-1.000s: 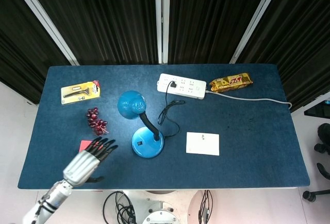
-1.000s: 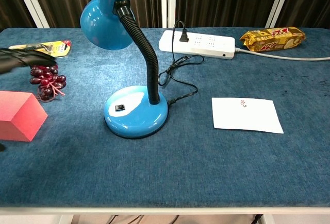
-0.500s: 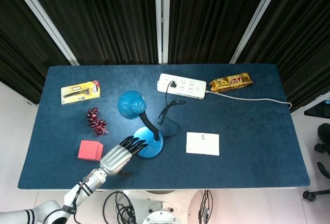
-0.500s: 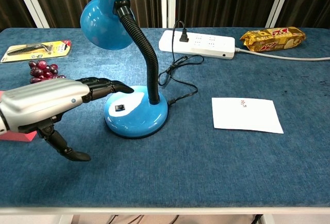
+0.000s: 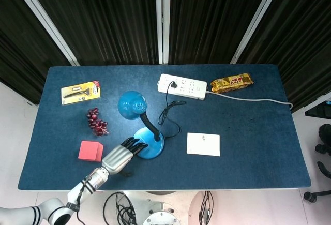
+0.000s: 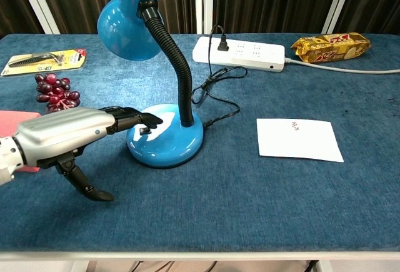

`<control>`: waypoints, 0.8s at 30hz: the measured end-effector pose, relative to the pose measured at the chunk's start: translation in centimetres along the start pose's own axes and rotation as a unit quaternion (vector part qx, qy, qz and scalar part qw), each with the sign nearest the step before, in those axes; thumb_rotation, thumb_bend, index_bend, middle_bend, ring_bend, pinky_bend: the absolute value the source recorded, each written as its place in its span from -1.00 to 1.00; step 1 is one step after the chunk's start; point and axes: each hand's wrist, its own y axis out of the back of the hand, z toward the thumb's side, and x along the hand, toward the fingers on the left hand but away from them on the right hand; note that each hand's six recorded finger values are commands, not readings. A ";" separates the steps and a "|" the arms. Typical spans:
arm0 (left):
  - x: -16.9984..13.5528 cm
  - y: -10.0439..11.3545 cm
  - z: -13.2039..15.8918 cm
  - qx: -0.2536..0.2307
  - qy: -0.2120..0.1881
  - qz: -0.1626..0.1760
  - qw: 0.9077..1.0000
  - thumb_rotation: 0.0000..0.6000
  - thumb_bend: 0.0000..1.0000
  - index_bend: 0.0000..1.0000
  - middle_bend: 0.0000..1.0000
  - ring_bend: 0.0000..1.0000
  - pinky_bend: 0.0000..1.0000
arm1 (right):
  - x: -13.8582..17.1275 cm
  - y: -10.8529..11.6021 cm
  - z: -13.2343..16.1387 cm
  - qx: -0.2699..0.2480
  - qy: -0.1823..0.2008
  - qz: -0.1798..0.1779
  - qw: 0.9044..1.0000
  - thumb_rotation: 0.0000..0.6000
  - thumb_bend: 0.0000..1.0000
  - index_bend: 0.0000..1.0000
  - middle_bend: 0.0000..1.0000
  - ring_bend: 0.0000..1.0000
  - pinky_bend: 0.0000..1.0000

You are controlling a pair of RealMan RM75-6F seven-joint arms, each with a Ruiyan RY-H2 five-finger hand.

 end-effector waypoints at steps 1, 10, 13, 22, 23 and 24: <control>0.0 -0.1 -0.1 0.002 0.001 -0.001 1.000 1.00 -0.82 -0.96 -0.81 -1.00 -1.00 | 0.0 0.0 0.0 0.000 0.000 0.000 1.000 1.00 -0.62 -1.00 -1.00 -1.00 -1.00; -0.1 0.0 -0.9 0.011 0.011 0.001 1.000 1.00 -0.82 -0.96 -0.81 -1.00 -1.00 | 0.1 0.0 -0.1 0.000 -0.003 0.000 1.000 1.00 -0.62 -1.00 -1.00 -1.00 -1.00; -0.3 0.1 -1.1 0.009 0.015 0.003 1.000 1.00 -0.82 -0.96 -0.81 -1.00 -1.00 | 0.1 -0.2 -0.1 0.000 -0.004 0.002 1.000 1.00 -0.62 -1.00 -1.00 -1.00 -1.00; -0.5 -0.1 -1.0 0.003 0.014 -0.001 1.000 1.00 -0.82 -0.96 -0.78 -1.00 -1.00 | 0.1 -0.3 0.0 0.001 -0.002 0.002 1.000 1.00 -0.61 -1.00 -1.00 -1.00 -1.00; -0.5 -0.1 -0.9 0.003 0.012 -0.001 1.000 1.00 -0.82 -0.96 -0.78 -1.00 -1.00 | 0.2 -0.3 0.0 0.002 -0.002 0.002 1.000 1.00 -0.61 -1.00 -1.00 -1.00 -1.00; -0.4 -0.2 -0.9 0.003 0.012 -0.002 1.000 1.00 -0.82 -0.96 -0.78 -1.00 -1.00 | 0.2 -0.3 -0.1 0.002 -0.003 0.002 1.000 1.00 -0.61 -1.00 -1.00 -1.00 -1.00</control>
